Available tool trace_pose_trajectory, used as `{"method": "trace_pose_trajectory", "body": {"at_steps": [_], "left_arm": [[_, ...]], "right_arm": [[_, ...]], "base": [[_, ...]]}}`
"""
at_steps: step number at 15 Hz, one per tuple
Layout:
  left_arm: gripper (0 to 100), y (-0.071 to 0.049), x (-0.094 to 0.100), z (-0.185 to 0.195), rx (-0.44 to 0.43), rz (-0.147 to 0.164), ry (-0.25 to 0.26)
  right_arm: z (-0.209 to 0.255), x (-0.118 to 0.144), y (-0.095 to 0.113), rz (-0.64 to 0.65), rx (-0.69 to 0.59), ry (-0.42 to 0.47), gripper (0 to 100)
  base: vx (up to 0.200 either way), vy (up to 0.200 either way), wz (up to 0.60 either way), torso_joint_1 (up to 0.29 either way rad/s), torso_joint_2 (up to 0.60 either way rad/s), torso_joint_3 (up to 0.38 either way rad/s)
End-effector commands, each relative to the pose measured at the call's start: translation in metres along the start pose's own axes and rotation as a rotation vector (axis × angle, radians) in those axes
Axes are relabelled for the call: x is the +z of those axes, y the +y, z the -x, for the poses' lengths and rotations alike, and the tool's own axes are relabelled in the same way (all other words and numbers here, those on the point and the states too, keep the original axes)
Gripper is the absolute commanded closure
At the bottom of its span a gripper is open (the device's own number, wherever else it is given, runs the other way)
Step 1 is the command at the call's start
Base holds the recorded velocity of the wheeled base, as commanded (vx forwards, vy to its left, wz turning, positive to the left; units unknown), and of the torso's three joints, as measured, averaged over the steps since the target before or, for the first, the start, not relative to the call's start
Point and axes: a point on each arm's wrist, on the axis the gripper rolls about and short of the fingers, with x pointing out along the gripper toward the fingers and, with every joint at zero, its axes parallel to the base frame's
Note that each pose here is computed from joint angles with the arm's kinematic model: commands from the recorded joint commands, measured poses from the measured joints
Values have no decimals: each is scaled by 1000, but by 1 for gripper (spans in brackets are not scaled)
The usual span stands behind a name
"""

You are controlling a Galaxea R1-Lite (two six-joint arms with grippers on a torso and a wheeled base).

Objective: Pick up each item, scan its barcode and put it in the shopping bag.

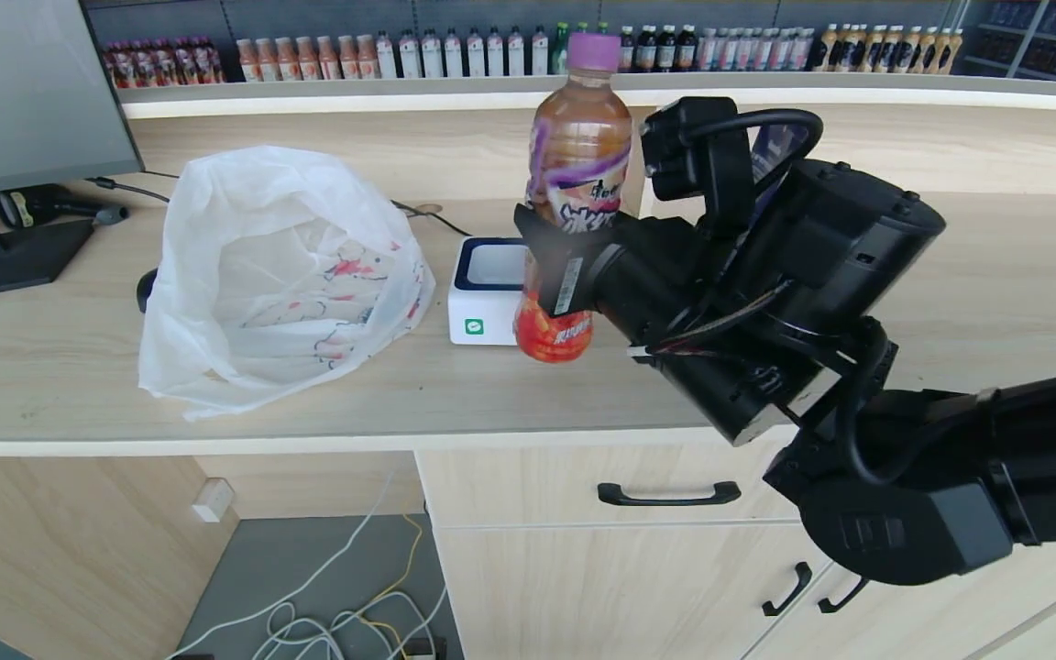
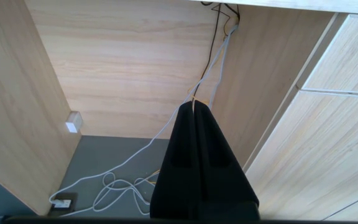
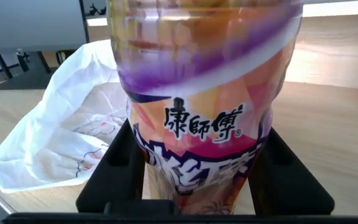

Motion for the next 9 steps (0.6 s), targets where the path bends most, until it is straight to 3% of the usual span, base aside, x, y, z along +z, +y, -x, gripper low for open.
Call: {"method": "trace_pose_trajectory", "body": {"at_steps": [1,4,9], "left_arm": [[100,0,0,0,0,0,0],[100,0,0,0,0,0,0],[100,0,0,0,0,0,0]], "right_arm": [[-8,-3,-22,22,-42,3,100],[-13,-9,-43,53,-69,12,100],[-12,-2,-45,56,-74,-6,100]], "base": [[0,0,0,0,0,0],[0,0,0,0,0,0],[0,0,0,0,0,0]]}}
